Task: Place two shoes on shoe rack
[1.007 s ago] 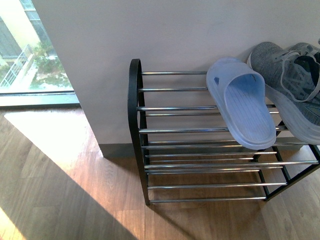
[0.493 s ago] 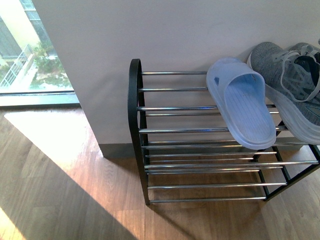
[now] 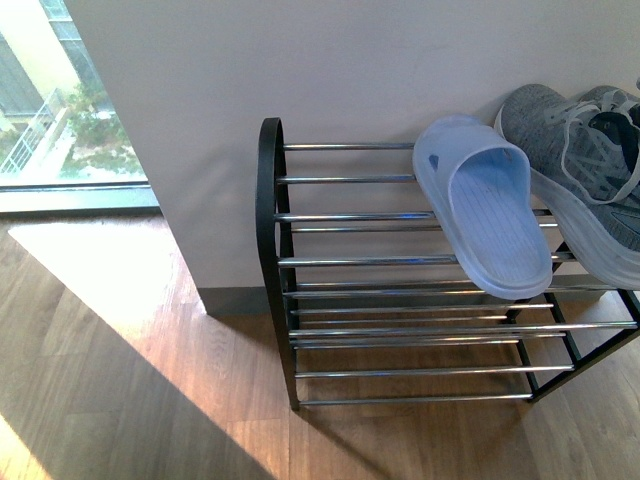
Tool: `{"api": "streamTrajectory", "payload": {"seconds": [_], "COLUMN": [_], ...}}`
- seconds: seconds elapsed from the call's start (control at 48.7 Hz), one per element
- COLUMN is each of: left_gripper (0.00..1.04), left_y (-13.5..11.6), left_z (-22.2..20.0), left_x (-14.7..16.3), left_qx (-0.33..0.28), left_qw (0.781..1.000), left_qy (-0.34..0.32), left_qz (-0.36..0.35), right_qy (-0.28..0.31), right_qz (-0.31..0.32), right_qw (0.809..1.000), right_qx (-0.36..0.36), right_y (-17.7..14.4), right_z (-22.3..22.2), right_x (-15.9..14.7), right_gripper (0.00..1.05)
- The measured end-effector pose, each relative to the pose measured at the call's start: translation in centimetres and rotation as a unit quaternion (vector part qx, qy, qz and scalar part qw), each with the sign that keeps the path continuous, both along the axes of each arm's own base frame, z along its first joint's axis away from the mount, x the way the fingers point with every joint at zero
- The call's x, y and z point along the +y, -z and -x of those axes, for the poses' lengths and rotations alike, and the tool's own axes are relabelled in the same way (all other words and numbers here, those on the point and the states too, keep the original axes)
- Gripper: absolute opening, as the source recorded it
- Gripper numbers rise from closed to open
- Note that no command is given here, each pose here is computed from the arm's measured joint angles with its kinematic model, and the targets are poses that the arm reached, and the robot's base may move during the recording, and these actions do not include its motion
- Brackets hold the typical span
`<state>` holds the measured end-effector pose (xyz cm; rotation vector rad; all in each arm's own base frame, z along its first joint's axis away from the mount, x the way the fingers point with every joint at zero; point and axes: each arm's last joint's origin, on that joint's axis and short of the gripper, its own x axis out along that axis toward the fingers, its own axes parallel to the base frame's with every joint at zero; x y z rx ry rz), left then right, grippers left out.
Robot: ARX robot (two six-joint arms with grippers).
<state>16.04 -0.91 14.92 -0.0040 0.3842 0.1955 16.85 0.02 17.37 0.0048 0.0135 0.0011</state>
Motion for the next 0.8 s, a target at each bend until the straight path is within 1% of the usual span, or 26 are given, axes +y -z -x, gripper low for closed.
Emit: {"api": "streamTrajectory", "payload": {"seconds": [0.103, 0.226, 0.802], "left_gripper": [0.02, 0.02, 0.02], "left_y": [0.0, 0.0, 0.0], "left_z": [0.0, 0.0, 0.0], "left_x": [0.0, 0.0, 0.0], "left_qx": [0.000, 0.000, 0.000], "left_qw": [1.000, 1.000, 1.000], "left_qy": [0.001, 0.001, 0.001], "left_qz": [0.000, 0.000, 0.000], "right_qy": [0.000, 0.000, 0.000], "right_qz": [0.000, 0.000, 0.000], "right_qw": [1.000, 1.000, 1.000], "right_qx": [-0.008, 0.005, -0.015], "right_y": [0.6, 1.3, 0.1], "right_z": [0.9, 1.7, 4.4], "right_x": [0.0, 0.0, 0.0], "right_gripper": [0.01, 0.01, 0.01]}}
